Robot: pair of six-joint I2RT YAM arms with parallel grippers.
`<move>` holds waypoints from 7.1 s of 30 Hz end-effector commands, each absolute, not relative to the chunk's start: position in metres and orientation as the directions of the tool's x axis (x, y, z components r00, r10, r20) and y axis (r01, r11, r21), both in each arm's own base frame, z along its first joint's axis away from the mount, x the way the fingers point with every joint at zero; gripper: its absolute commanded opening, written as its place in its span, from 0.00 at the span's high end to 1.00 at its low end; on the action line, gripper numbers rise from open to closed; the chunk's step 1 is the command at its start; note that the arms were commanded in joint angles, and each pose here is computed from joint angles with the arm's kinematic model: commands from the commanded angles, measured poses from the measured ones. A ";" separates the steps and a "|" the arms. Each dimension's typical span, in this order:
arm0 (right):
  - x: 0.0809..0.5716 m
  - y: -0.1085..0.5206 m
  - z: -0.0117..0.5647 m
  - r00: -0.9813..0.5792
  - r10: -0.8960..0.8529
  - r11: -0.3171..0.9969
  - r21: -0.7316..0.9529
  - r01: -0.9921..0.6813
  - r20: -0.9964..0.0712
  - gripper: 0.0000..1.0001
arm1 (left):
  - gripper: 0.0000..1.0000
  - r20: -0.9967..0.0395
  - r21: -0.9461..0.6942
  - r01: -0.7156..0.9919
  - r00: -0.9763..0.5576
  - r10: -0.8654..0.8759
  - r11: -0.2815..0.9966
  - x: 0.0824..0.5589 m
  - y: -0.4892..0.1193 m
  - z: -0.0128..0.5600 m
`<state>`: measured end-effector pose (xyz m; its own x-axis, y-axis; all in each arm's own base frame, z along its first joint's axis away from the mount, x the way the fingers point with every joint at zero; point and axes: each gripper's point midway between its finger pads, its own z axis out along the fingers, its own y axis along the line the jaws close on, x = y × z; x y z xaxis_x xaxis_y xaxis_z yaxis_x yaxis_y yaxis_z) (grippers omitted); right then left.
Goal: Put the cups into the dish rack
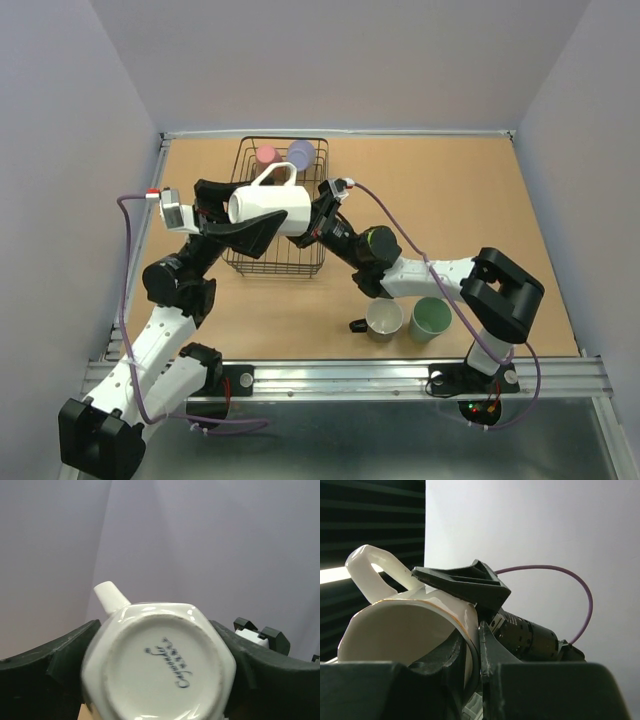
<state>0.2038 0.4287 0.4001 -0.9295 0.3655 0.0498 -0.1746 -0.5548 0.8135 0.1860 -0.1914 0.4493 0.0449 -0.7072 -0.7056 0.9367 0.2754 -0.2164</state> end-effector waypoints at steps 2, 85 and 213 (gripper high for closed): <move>0.159 0.377 0.468 -0.938 0.342 -0.791 0.524 -0.315 -0.047 0.99 | 0.36 -0.616 -0.033 0.966 0.182 -0.767 0.255 0.143 -0.177 0.498; 0.254 0.236 0.289 -0.487 0.667 0.335 0.810 -0.481 -0.565 0.05 | 1.00 -0.982 -0.124 0.387 -0.182 -0.057 0.914 0.398 -0.242 0.188; 0.145 0.265 0.111 -0.932 0.065 0.907 0.412 -0.094 -0.356 0.44 | 0.01 -0.980 -0.196 0.087 -0.040 -0.194 0.977 0.247 -0.077 0.319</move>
